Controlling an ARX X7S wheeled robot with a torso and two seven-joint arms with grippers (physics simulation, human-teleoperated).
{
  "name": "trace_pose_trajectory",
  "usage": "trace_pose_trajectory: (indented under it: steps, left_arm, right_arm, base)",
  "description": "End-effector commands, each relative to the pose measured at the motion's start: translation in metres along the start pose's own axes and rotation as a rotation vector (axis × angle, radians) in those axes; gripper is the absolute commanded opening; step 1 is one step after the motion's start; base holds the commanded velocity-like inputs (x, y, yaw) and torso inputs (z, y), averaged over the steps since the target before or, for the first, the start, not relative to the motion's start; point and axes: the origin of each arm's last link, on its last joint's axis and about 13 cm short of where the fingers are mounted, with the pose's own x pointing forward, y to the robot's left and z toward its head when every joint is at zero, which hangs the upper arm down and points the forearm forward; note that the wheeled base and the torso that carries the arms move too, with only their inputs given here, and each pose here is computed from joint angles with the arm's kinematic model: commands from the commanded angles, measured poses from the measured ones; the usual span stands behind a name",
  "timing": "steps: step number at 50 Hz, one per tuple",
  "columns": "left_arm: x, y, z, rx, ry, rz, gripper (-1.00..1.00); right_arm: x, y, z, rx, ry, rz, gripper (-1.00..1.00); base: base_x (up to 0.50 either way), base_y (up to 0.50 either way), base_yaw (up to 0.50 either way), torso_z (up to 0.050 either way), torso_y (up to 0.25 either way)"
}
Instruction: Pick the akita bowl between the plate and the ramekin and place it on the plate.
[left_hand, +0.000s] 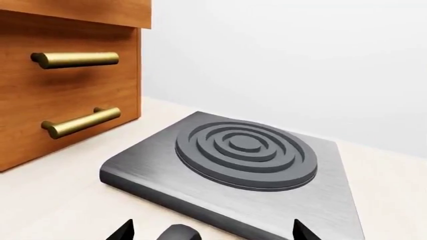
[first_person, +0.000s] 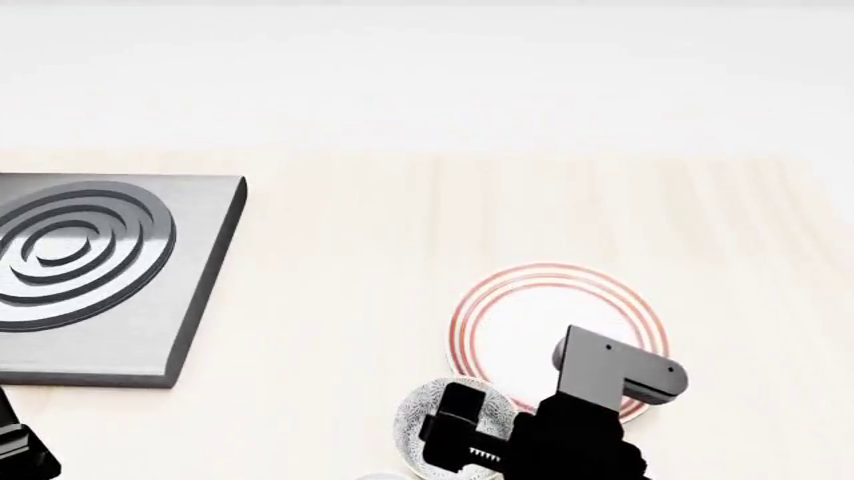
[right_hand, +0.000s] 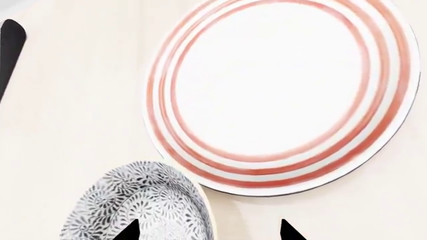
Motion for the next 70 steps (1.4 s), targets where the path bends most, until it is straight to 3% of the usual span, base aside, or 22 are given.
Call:
trace_pose_trajectory:
  steps: [1,63,64,70]
  left_arm:
    - [-0.0001,0.0000,0.0001,0.000,0.000,0.002,1.00]
    - [0.0005,-0.0001,0.0020,0.000,-0.001,0.003,1.00]
    - [0.0005,-0.0001,0.0020,-0.001,-0.001,0.003,1.00]
    - [0.0005,-0.0001,0.0020,0.000,-0.001,0.003,1.00]
  right_arm:
    - [0.0046,-0.0011,-0.0013,-0.011,0.022,-0.002,1.00]
    - [0.0078,-0.0028,-0.0069,-0.029,0.058,0.018,1.00]
    - [0.0074,-0.0027,-0.0070,-0.030,0.060,0.016,-1.00]
    - [0.0064,-0.0025,-0.0071,-0.053,0.033,0.009,-1.00]
  base:
    - [0.00,0.00,0.00,0.000,0.000]
    - [0.00,0.00,0.00,0.000,0.000]
    - [0.00,0.00,0.00,0.000,0.000]
    - [0.00,0.00,0.00,0.000,0.000]
